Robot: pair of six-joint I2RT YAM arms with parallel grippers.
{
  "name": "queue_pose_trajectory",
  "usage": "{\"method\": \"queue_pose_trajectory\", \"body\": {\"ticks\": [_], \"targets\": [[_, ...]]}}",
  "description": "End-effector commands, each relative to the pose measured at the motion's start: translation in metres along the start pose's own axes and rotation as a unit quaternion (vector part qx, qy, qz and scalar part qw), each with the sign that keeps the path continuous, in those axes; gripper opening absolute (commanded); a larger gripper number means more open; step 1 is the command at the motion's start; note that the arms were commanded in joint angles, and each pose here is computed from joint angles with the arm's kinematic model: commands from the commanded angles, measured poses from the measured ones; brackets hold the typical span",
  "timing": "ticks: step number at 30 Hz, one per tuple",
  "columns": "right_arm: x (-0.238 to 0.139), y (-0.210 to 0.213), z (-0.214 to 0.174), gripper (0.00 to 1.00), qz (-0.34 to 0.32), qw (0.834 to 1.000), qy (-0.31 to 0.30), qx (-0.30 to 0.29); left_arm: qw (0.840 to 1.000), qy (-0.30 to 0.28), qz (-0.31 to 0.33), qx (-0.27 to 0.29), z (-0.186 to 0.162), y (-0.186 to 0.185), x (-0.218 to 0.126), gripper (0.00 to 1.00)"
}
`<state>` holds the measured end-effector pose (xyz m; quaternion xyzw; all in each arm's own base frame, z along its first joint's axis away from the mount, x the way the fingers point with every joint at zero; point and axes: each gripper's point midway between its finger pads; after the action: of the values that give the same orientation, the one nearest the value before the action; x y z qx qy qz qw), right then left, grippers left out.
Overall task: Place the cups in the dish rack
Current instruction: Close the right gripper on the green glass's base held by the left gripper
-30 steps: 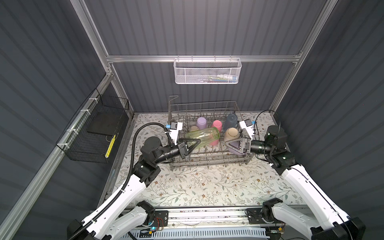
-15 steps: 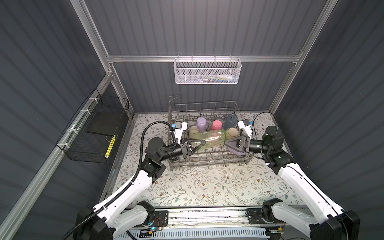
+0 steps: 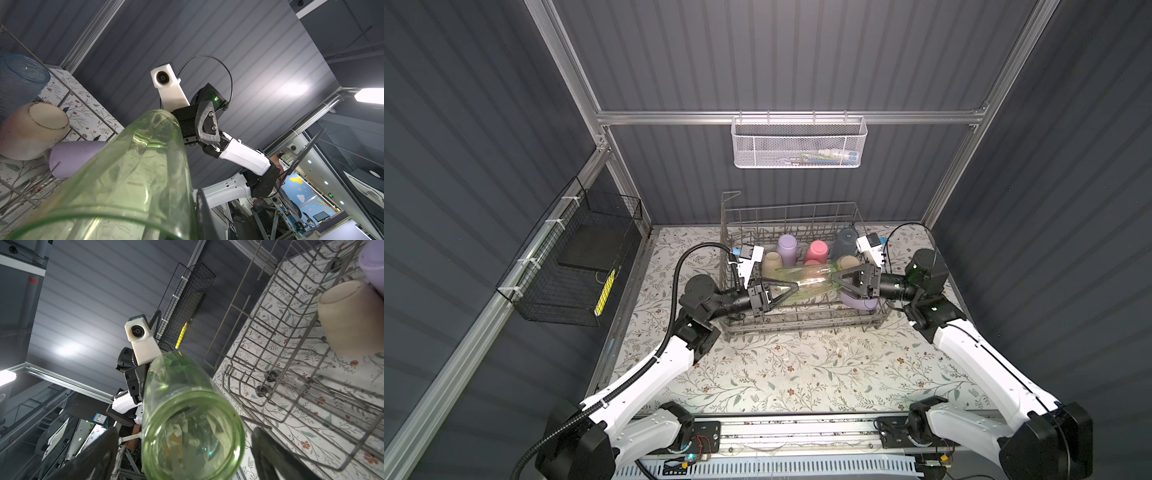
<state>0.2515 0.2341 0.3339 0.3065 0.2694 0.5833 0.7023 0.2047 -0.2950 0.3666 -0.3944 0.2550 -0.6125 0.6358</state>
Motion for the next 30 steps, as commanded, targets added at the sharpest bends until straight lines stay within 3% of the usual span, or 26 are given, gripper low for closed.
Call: {"method": "queue_pose_trajectory", "body": {"ticks": [1, 22, 30], "targets": [[0.005, 0.008, 0.003, 0.98, 0.026, 1.000, 0.007, -0.009, 0.999, 0.005, -0.030, 0.024, 0.001, -0.014, 0.001, 0.00], [0.022, 0.011, 0.005, 0.87, 0.042, 0.999, 0.016, -0.008, 0.999, 0.022, -0.032, 0.016, -0.003, -0.006, 0.005, 0.00], [0.026, 0.009, 0.003, 0.76, 0.041, 0.999, 0.017, -0.006, 0.999, 0.022, -0.029, 0.016, -0.004, -0.004, 0.005, 0.00]]}}
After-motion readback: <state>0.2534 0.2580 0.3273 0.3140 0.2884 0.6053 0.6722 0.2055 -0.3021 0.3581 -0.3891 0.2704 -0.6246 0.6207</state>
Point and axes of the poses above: each gripper's point midway between its finger pads, its own x axis out along the fingers, its own y axis along the line the jaws close on, z = x × y, and after that the axes turned 11 degrees about -x, right-handed
